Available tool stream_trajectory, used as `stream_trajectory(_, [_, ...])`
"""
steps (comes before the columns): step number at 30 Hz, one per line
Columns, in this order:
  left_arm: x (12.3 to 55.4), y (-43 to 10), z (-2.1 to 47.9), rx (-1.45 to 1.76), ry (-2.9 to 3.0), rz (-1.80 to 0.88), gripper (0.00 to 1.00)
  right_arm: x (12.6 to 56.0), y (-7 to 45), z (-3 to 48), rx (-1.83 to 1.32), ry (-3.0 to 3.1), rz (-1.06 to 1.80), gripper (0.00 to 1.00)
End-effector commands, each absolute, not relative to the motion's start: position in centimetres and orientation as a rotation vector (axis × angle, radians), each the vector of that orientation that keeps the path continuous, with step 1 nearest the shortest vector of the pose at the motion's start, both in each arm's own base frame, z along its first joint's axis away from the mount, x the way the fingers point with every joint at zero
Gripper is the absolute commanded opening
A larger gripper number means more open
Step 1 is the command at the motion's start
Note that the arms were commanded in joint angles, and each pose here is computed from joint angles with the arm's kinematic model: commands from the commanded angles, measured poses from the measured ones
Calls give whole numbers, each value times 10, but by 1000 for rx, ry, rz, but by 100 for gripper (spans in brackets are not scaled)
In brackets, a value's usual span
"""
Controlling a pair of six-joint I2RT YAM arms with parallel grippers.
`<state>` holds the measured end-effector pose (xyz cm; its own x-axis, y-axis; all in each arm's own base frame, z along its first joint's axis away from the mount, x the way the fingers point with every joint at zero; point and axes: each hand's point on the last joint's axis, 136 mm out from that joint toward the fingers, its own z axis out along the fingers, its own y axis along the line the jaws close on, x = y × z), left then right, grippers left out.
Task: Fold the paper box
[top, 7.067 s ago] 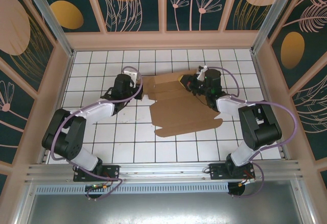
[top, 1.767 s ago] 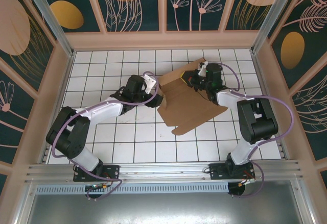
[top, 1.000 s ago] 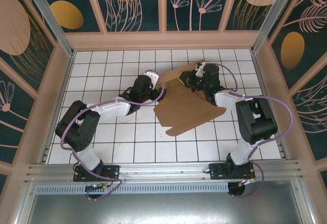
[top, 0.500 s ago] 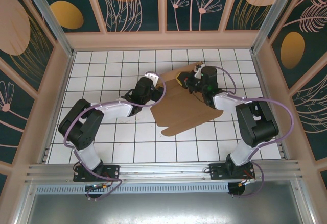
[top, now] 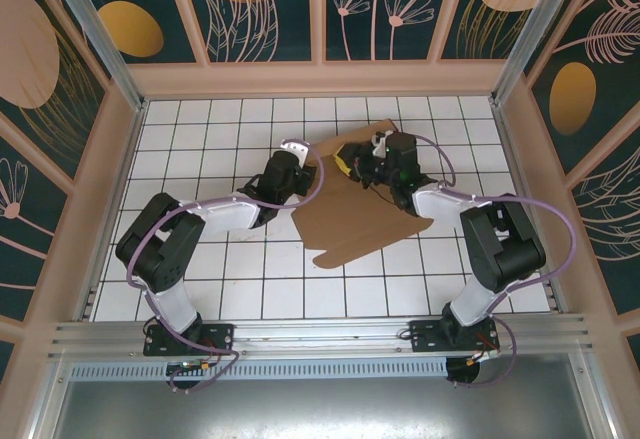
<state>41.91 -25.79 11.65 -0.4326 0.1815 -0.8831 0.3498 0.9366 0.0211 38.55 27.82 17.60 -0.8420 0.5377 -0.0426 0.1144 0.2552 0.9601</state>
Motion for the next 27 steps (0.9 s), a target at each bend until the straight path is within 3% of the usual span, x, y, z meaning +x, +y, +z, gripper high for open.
stream_trajectory(1, [425,-252,120,358,2005,-163,43,378,275,191,555,2160,1573,38])
stream_trajectory(4, [424,-252,124,368,1993,-162,37,374,269,202,497,2146,1518,55])
stream_trajectory(6, [423,-252,125,382,1984,-159,36,368,265,212,436,2137,1476,61])
stream_trajectory(11, [419,-258,130,489,1950,-157,34,354,241,247,269,2090,1315,61])
stream_trajectory(16, [414,-271,139,623,1884,-200,34,367,197,277,193,2058,970,60])
stream_trajectory(20, [408,-288,144,738,1817,-312,34,380,195,284,85,2068,896,53])
stream_trajectory(27, [420,-300,139,829,1780,-422,32,387,240,264,-115,2180,1053,29])
